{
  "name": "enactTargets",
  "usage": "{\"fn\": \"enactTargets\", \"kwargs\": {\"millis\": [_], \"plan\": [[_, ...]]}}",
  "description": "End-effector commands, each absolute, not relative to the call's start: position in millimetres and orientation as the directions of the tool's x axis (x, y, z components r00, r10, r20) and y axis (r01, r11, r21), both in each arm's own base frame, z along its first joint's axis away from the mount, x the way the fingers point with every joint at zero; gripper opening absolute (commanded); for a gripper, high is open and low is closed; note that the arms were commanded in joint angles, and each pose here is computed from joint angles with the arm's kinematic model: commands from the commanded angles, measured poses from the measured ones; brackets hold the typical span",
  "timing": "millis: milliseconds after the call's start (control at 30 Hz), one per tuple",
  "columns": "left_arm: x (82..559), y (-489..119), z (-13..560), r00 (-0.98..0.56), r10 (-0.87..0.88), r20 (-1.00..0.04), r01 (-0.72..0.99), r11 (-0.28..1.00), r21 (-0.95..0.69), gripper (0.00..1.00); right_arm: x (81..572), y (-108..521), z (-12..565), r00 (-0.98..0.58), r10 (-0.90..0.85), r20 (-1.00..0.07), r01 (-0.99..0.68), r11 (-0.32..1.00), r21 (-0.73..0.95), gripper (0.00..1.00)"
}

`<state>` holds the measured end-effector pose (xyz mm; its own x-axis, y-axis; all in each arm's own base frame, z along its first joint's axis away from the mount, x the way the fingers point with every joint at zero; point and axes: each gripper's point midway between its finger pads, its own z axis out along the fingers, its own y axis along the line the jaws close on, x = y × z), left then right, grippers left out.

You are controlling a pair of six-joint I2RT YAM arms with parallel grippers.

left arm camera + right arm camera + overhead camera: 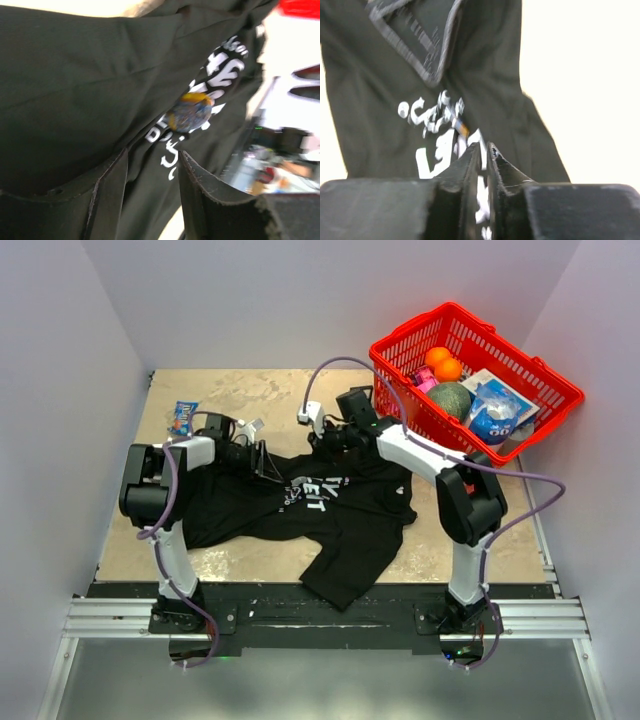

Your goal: Remove the brooch from the garment

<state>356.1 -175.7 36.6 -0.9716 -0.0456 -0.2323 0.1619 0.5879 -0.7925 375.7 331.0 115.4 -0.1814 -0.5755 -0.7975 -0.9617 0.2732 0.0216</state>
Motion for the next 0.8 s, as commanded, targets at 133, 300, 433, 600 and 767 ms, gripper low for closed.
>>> {"fn": "enactTargets", "kwargs": {"millis": [133, 300, 433, 600, 767], "plan": [[351, -160, 43, -0.925, 0.085, -0.372, 0.324, 0.687, -0.650, 0.47, 382, 383, 109, -0.176, -0.529, -0.830, -0.969, 0.243, 0.051, 0.13], [345, -168, 45, -0.912, 0.126, -0.391, 0.366, 0.680, -0.635, 0.47, 374, 378, 94, -0.150, -0.576, -0.804, -0.979, 0.201, 0.038, 0.11], [344, -172, 42, -0.913, 0.133, -0.386, 0.370, 0.672, -0.642, 0.47, 352, 371, 88, -0.114, -0.609, -0.785, -0.989, 0.145, 0.031, 0.09], [349, -183, 41, -0.922, 0.126, -0.365, 0.356, 0.641, -0.679, 0.46, 324, 364, 74, -0.080, -0.653, -0.753, -0.995, 0.098, 0.021, 0.08], [352, -194, 43, -0.934, 0.106, -0.341, 0.334, 0.597, -0.729, 0.46, 309, 364, 52, -0.124, -0.678, -0.724, -0.990, 0.131, 0.046, 0.09]]}}
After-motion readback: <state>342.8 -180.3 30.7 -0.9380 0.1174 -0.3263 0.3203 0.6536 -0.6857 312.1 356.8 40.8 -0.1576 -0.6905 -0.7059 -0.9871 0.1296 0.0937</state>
